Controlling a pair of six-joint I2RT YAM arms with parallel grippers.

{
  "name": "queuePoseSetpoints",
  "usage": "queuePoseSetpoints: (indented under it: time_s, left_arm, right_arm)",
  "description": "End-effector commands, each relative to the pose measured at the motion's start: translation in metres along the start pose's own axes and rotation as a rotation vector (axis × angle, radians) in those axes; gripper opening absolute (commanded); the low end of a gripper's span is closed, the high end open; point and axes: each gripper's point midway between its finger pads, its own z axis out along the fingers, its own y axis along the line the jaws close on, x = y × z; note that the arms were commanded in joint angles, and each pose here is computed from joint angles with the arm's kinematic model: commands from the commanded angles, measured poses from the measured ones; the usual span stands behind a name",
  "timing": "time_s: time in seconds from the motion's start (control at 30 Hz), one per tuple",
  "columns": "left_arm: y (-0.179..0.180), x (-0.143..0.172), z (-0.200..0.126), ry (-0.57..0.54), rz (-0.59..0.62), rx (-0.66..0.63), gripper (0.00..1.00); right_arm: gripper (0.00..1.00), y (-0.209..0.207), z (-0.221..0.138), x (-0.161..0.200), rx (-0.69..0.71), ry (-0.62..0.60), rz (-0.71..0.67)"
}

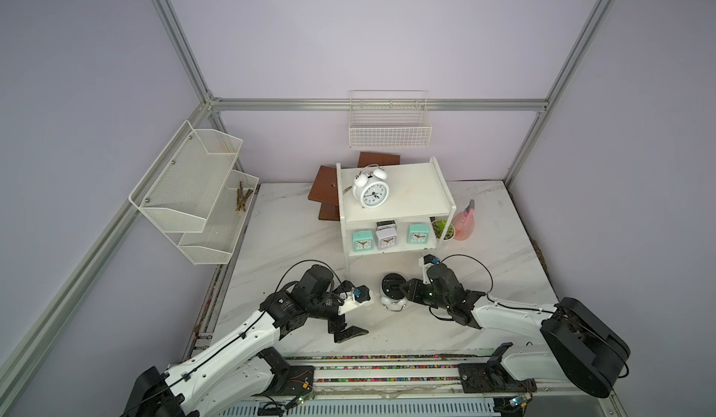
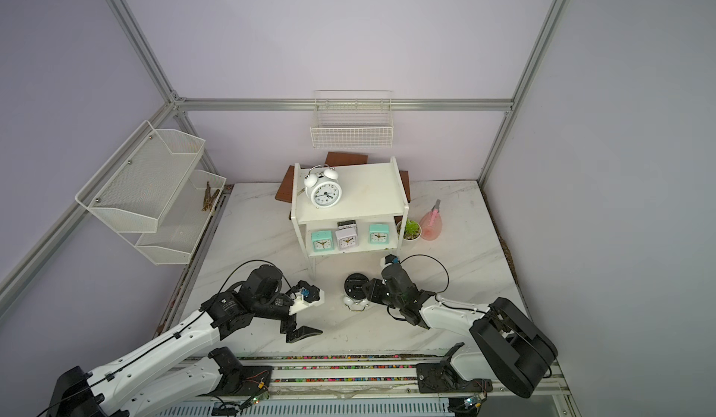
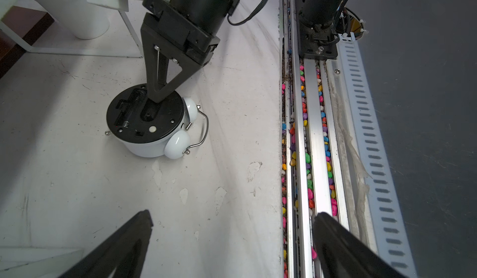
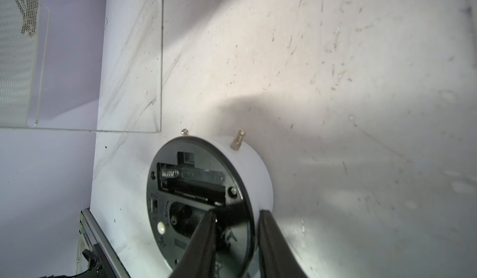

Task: Place the alarm clocks on the shelf by style
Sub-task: Pick up the alarm from the center of the board.

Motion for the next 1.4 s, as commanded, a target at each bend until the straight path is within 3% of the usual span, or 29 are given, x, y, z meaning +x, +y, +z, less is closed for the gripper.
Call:
queuePoseSetpoints:
  time_s: [0.0,0.43,0.8,1.37]
  left_arm:
    - [0.009,-0.027,-0.006,-0.057,-0.048,-0.028,1.00]
    - [0.011,-0.065,-0.020,-0.063,-0.195,0.023,1.00]
    - [0.020,-0.059,0.005,0.022,-0.344,0.087,1.00]
    - [0.022,-0.058,0.022,0.078,-0.396,0.165,1.00]
  right_arm:
    - [0.23,0.015,-0.011,0.002,-0.077,-0.002,-0.052]
    - [0.21,0.056,-0.050,0.003,-0.315,-0.055,-0.149]
    - [0.21,0.086,-0.072,0.000,-0.446,-0.105,-0.213]
    - [0.21,0.118,-0.086,0.008,-0.575,-0.120,-0.311]
